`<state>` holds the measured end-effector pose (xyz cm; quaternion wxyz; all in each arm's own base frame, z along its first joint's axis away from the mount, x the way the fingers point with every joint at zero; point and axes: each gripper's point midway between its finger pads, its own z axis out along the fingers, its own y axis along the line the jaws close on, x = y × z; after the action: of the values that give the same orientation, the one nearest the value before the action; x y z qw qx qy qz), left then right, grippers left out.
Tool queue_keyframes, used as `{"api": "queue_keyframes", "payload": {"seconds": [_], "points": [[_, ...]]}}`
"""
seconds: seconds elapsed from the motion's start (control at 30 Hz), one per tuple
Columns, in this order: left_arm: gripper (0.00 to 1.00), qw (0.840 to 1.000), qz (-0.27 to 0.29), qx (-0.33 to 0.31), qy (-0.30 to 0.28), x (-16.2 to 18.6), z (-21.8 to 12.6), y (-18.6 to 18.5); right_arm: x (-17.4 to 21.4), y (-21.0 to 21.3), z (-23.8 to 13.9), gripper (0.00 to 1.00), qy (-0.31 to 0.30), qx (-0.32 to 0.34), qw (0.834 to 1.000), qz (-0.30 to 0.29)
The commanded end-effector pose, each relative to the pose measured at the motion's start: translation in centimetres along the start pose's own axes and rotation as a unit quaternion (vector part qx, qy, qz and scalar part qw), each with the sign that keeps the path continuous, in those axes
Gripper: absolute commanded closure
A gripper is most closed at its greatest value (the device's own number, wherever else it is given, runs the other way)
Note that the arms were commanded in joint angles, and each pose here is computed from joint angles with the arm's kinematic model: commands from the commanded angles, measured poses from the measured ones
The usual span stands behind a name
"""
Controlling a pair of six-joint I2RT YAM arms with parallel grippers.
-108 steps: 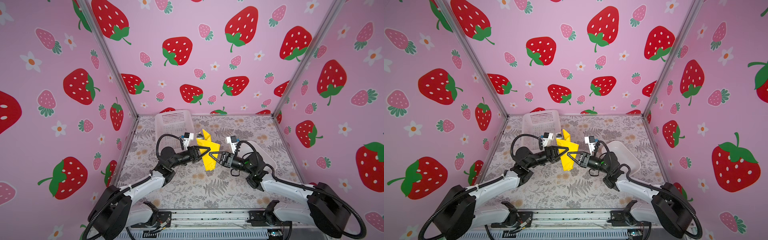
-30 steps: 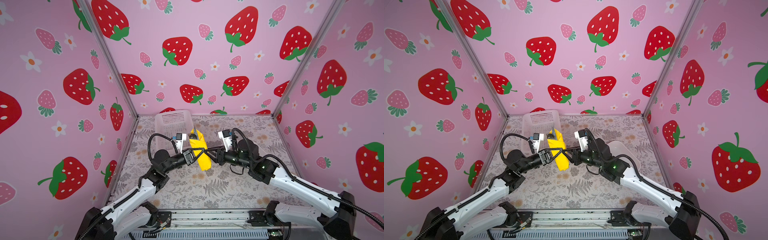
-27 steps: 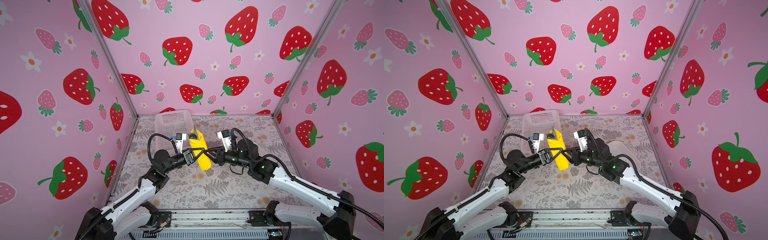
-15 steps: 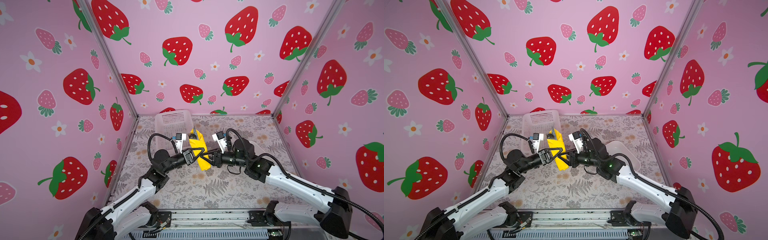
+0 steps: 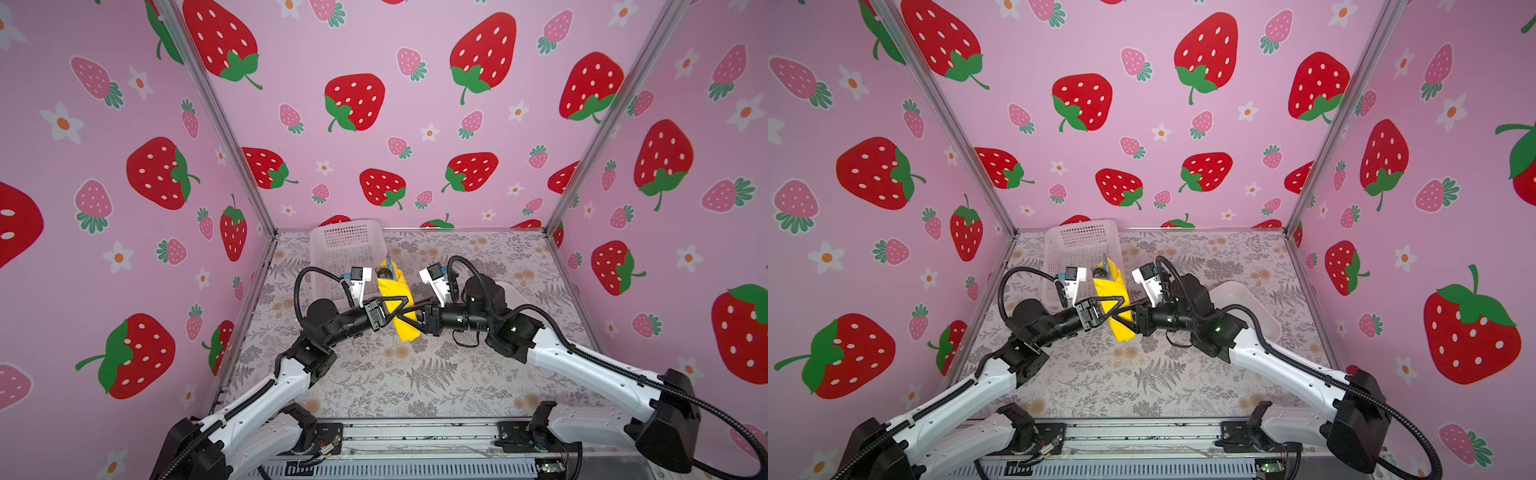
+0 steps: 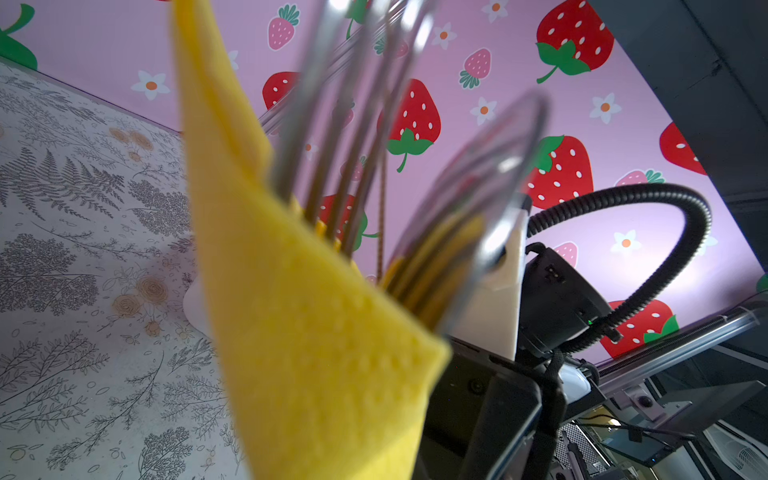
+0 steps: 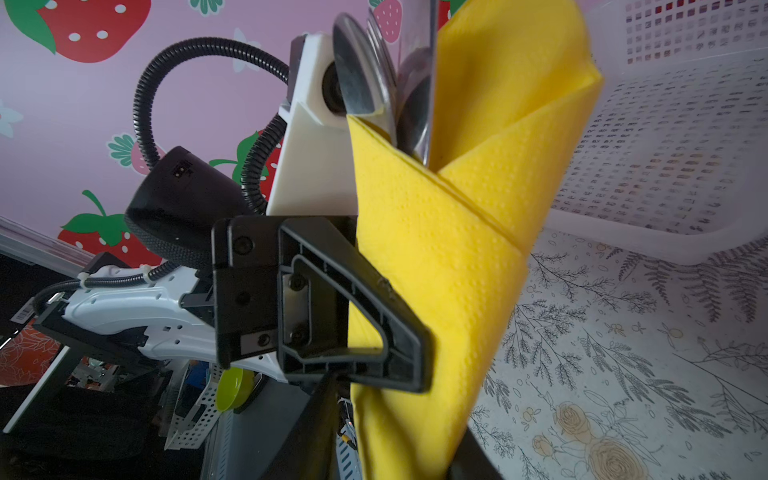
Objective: Place the utensils on the paper napkin and roll it up
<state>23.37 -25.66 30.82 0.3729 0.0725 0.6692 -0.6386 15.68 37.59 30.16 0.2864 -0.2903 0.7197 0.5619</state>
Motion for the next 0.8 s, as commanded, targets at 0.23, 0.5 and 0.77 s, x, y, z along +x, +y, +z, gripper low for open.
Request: {"api": "queue_keyframes", "payload": {"seconds": [0.23, 0.5, 0.77], "points": [[1.0, 0.997, 0.048, 0.053, -0.008, -1.3, -0.5, -4.3, -0.4, 2.1, -0.2, 0.63, 0.001, -0.061, 0.998, -0.004], [1.0, 0.997, 0.054, 0.057, -0.006, -1.4, -0.4, -4.6, -0.1, 2.6, 0.0, 0.67, 0.014, -0.084, 0.996, 0.0], [1.0, 0.999, 0.043, 0.03, 0.002, -1.0, -0.4, -3.6, -0.9, 3.1, -0.6, 0.79, -0.002, -0.091, 0.996, -0.008]]}}
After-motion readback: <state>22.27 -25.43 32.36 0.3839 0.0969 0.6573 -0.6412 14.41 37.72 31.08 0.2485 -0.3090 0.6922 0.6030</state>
